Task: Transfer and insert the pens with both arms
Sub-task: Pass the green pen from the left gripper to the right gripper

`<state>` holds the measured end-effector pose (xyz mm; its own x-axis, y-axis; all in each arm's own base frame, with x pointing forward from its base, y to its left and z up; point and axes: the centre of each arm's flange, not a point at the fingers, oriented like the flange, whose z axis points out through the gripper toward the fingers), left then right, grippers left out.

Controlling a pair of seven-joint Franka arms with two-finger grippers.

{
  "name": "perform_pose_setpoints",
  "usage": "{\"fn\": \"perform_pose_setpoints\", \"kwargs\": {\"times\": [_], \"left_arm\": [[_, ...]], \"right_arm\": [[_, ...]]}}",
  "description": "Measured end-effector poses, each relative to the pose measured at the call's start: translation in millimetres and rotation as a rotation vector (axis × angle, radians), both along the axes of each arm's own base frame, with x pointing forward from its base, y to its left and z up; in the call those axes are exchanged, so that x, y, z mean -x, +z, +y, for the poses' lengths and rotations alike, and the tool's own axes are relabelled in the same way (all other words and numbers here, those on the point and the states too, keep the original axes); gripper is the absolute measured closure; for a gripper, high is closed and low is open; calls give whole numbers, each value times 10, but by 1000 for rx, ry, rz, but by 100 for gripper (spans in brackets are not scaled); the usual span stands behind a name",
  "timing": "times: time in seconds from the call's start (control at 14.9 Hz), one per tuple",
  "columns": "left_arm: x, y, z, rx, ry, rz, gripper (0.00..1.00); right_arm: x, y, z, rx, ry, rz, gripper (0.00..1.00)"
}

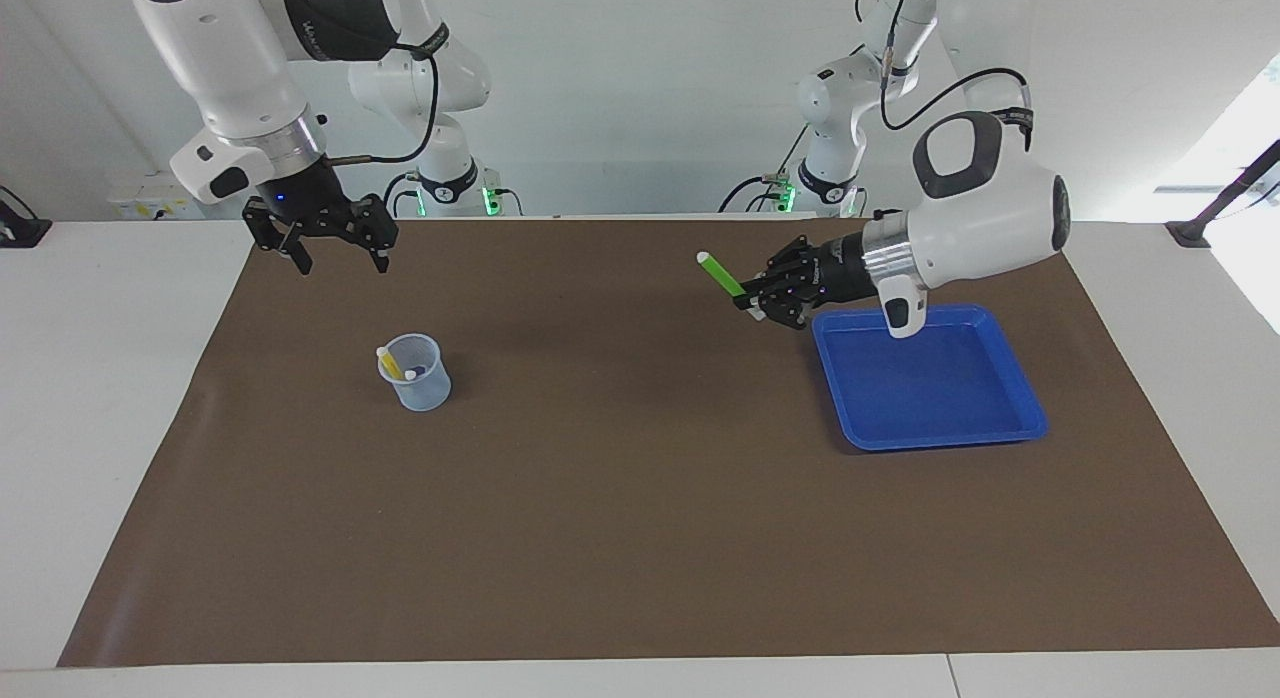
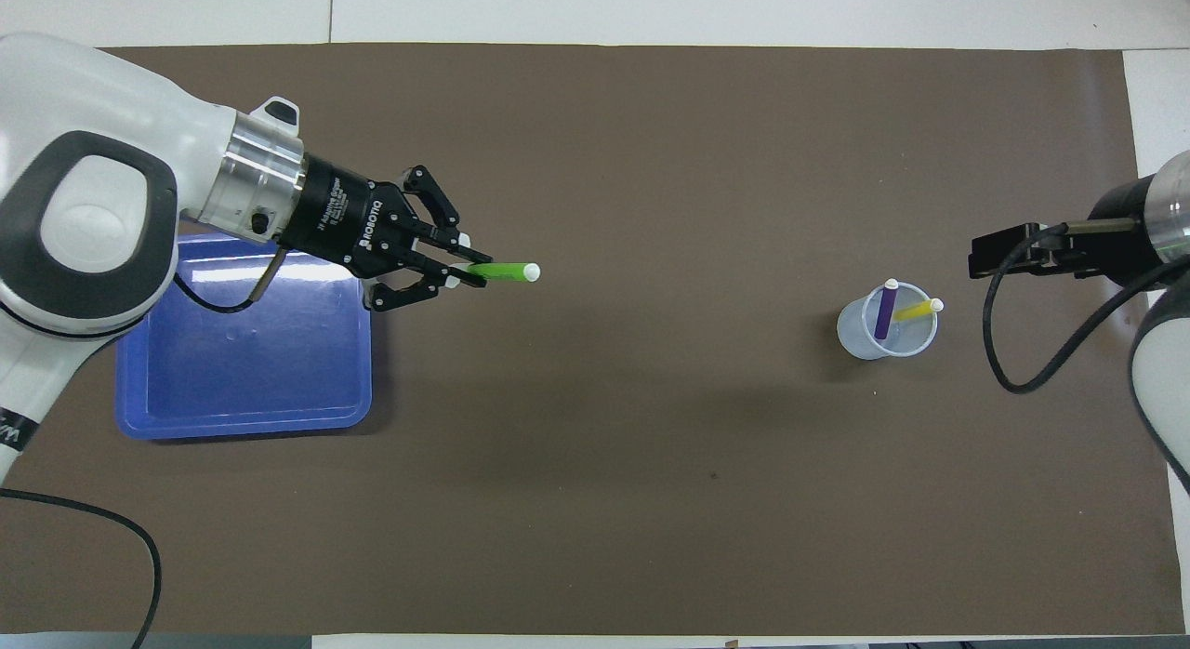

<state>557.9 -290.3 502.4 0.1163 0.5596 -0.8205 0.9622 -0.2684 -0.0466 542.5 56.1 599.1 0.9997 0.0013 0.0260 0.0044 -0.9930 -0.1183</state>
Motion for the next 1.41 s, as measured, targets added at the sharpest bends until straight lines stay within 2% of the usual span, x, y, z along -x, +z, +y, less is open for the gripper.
{"fn": "perform_pose_setpoints", "kwargs": {"times": [0.2,0.4,0.67,1.08,1.21,1.41], "left_arm": [[218,-132,-398,57,57,40,83],[372,-209,-555,101,129,77,83],[478,-227,-668,128,195,88,83],[510,-220,-740,159,240,103,83],[507,-233,-733,166,254,110,83],[514,-258,-726,171,268,115,83]], "right_arm": [[7,59,408,-115,11,-28,0],[55,158,1034,-213,-39,-70,0],[178,174,1603,-275,-23,-86,0],[136,0,1760,-290,-13,-80,2],[119,-25,1754,-293,-20,-93,5],[110,-32,1752,-295,-24,-101,32]]}}
